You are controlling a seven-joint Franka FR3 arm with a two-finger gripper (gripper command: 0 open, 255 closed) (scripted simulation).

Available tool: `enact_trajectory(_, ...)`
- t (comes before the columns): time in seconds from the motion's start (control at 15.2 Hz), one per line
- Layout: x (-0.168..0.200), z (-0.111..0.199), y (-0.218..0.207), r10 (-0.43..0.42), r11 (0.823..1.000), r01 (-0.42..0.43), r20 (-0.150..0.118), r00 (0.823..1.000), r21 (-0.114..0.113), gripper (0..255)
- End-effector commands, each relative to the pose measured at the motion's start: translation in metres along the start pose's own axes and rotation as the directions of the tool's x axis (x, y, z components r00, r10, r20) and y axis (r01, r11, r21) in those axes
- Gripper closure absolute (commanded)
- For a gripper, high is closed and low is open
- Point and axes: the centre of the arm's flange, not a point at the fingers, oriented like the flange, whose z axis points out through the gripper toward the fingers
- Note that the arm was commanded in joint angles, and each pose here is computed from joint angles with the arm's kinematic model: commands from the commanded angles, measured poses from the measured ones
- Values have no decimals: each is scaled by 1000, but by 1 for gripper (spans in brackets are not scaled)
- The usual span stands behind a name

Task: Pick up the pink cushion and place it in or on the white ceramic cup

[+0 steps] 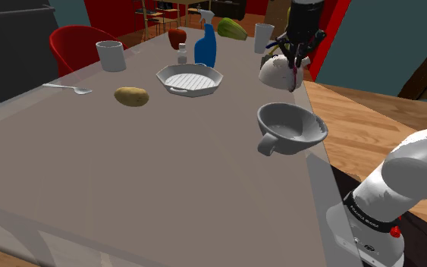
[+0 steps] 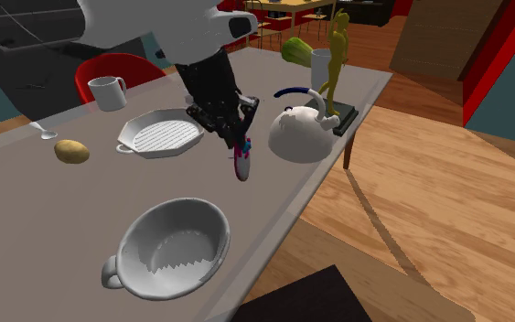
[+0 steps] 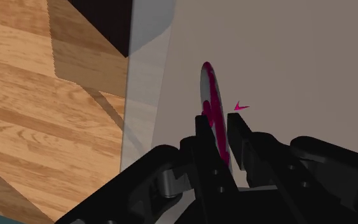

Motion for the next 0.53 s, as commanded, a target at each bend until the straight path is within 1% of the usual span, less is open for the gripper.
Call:
enact_trajectory(0.0,-26,-5,-3,1,1000,-1,0,1000,-1,255)
enact_trajectory(0.46,-114,-25,-21,1,1000,-1,0,1000,-1,255)
